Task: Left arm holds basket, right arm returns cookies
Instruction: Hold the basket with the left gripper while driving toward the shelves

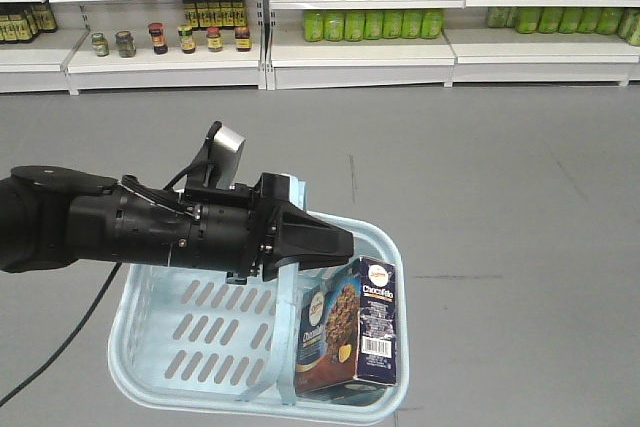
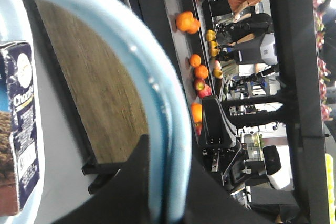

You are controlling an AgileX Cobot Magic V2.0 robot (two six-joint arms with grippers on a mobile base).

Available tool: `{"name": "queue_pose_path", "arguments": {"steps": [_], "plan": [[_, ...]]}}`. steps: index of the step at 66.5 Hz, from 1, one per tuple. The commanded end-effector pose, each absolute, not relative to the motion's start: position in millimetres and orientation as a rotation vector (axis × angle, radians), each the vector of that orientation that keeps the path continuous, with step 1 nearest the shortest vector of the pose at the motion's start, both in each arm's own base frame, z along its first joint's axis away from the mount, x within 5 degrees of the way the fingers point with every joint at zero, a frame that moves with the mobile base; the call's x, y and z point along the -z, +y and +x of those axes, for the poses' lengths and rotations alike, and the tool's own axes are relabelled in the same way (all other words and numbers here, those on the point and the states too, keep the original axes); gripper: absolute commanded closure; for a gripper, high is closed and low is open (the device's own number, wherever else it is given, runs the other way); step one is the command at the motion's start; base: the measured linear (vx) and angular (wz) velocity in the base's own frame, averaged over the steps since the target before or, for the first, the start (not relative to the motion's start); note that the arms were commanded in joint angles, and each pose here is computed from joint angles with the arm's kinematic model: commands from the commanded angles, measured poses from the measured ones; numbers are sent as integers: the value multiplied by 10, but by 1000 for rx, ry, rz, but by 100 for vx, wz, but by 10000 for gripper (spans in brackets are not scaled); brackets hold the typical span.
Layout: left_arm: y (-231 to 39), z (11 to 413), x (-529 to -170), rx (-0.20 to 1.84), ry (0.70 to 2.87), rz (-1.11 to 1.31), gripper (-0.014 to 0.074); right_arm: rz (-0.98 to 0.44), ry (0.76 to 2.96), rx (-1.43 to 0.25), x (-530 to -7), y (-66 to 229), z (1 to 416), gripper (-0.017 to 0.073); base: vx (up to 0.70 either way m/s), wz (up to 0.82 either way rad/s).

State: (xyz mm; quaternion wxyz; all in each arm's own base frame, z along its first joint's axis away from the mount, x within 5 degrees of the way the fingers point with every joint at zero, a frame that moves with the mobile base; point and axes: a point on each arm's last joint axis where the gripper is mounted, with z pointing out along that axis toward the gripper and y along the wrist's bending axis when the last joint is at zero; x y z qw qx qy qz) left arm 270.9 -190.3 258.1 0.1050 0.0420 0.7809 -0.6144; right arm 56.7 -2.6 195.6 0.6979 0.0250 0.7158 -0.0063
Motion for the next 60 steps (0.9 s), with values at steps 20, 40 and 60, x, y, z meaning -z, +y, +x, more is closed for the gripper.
{"name": "queue_pose_path", "arguments": {"steps": [20, 40, 60], "plan": [[-1920, 2670, -2937, 1961, 2116, 129, 596, 43, 1522, 31, -1974, -27, 564, 566, 53, 2], [-1920, 2669, -2936, 1959, 2118, 130, 596, 43, 1522, 31, -1974, -27, 564, 566, 50, 0], [-1920, 2671, -2935, 1958, 2117, 127, 596, 43, 1522, 31, -1974, -27, 564, 566, 51, -4]]}}
